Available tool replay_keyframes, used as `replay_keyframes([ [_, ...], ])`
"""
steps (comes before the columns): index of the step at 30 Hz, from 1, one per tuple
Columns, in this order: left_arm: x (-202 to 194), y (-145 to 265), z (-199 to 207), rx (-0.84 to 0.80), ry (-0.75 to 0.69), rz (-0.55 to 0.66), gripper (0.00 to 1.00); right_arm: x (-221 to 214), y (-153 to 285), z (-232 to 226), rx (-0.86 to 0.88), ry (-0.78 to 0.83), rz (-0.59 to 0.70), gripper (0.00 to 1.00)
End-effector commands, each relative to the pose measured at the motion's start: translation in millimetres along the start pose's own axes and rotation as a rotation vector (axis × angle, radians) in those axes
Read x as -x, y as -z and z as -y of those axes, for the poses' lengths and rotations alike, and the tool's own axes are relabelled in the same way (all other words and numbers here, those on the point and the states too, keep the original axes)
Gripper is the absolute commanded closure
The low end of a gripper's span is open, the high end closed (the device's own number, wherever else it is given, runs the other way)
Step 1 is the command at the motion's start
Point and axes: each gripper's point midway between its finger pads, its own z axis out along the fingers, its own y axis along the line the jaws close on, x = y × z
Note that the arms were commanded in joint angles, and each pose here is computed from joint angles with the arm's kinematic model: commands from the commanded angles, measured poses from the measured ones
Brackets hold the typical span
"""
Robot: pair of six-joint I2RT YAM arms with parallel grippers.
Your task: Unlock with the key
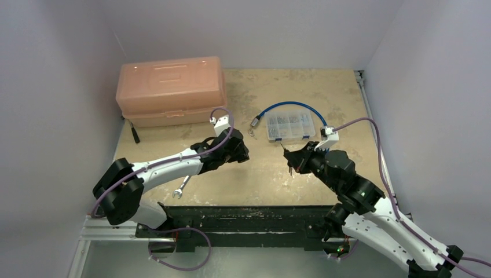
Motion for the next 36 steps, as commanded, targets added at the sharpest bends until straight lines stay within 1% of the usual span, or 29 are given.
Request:
replay_keyframes([
  [1,34,14,21,-0.115,0.031,0.125,1.00,6,-7,-13,0.050,-0.038,0.024,1.00],
  [4,39,17,19,-0.121,0.059,0.138,1.00,3,-10,-14,0.053,-0.046,0.016,1.00],
  [8,46,20,11,-0.064,0.127,0.144,1.00,2,-13,-16,0.060,-0.061,0.009,1.00],
  [15,62,39,29,-0.066,0.197,0.133,1.00,0,-17,-22,0.076,-0.082,-0.004,1.00],
  [19,68,53,32,-0.092,0.302,0.136,1.00,-2,-20,-25,0.097,-0.093,-0.007,1.00],
  [23,66,59,32,-0.092,0.413,0.108,1.00,-4,-23,-31,0.127,-0.093,-0.010,1.00],
  [29,63,68,45,-0.144,0.512,0.046,1.00,-10,-29,-42,0.193,-0.066,-0.036,1.00],
  [36,59,70,47,-0.154,0.576,-0.012,1.00,-24,-39,-52,0.247,-0.039,-0.098,1.00],
])
